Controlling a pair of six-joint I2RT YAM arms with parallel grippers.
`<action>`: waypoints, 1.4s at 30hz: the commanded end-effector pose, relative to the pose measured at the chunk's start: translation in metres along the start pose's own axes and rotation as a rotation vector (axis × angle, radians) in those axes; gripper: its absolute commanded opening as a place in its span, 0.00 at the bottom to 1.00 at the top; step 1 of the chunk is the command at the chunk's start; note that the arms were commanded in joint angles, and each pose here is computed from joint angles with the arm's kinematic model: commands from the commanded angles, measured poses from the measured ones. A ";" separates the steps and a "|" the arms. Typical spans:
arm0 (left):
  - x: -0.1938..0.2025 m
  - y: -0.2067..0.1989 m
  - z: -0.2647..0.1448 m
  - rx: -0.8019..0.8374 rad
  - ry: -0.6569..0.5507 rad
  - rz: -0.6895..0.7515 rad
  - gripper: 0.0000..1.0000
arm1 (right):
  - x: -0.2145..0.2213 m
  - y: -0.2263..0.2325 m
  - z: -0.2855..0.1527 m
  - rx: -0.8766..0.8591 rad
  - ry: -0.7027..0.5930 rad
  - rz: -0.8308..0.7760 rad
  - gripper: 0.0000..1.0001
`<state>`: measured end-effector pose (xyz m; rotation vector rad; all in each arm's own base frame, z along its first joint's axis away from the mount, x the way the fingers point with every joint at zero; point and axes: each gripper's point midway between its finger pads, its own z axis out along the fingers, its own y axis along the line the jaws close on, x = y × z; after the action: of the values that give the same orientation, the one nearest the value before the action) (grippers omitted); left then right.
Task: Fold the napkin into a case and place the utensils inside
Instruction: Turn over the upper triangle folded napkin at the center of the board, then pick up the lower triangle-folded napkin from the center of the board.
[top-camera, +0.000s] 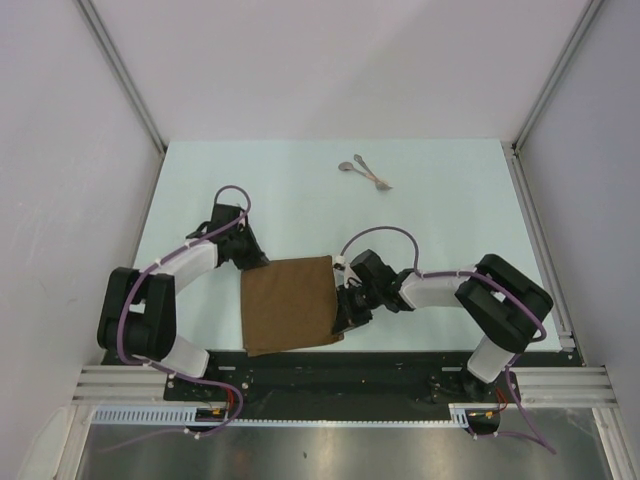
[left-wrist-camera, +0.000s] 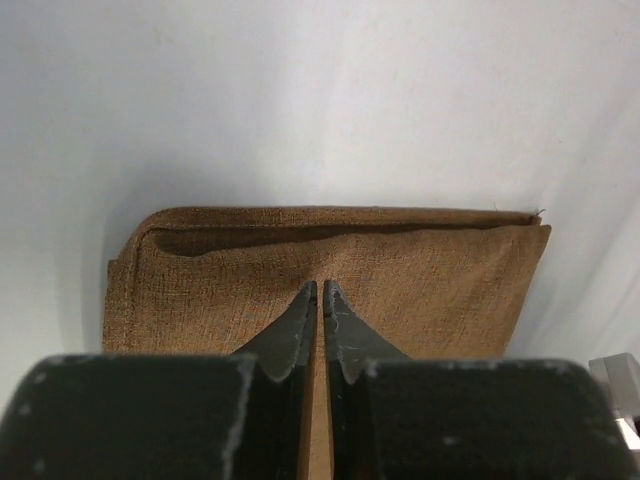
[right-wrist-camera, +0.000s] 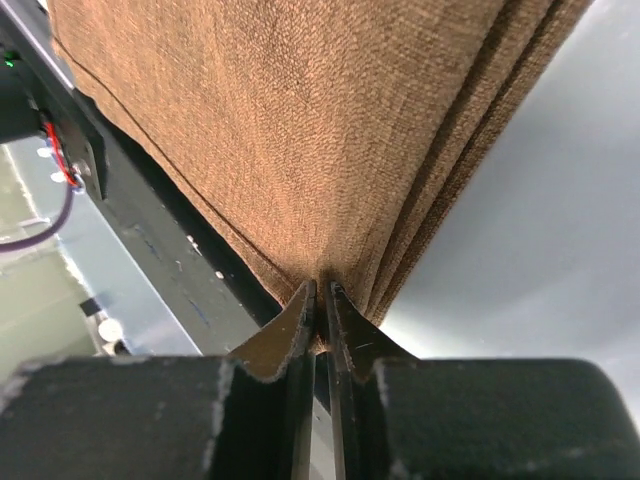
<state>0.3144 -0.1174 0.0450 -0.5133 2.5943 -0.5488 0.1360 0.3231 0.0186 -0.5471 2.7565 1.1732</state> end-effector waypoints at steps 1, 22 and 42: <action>0.002 -0.003 -0.003 0.046 -0.033 -0.011 0.09 | -0.013 -0.020 0.003 0.030 -0.061 0.026 0.12; -0.004 -0.061 0.060 0.058 0.025 0.034 0.07 | -0.040 -0.080 -0.040 0.136 -0.177 0.114 0.12; -0.030 0.000 -0.019 -0.045 -0.042 0.057 0.51 | -0.218 -0.067 -0.053 0.041 -0.399 -0.006 0.60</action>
<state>0.3472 -0.1189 0.0883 -0.4519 2.4936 -0.5397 0.3403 0.2926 0.0633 -0.2298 2.4823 1.0475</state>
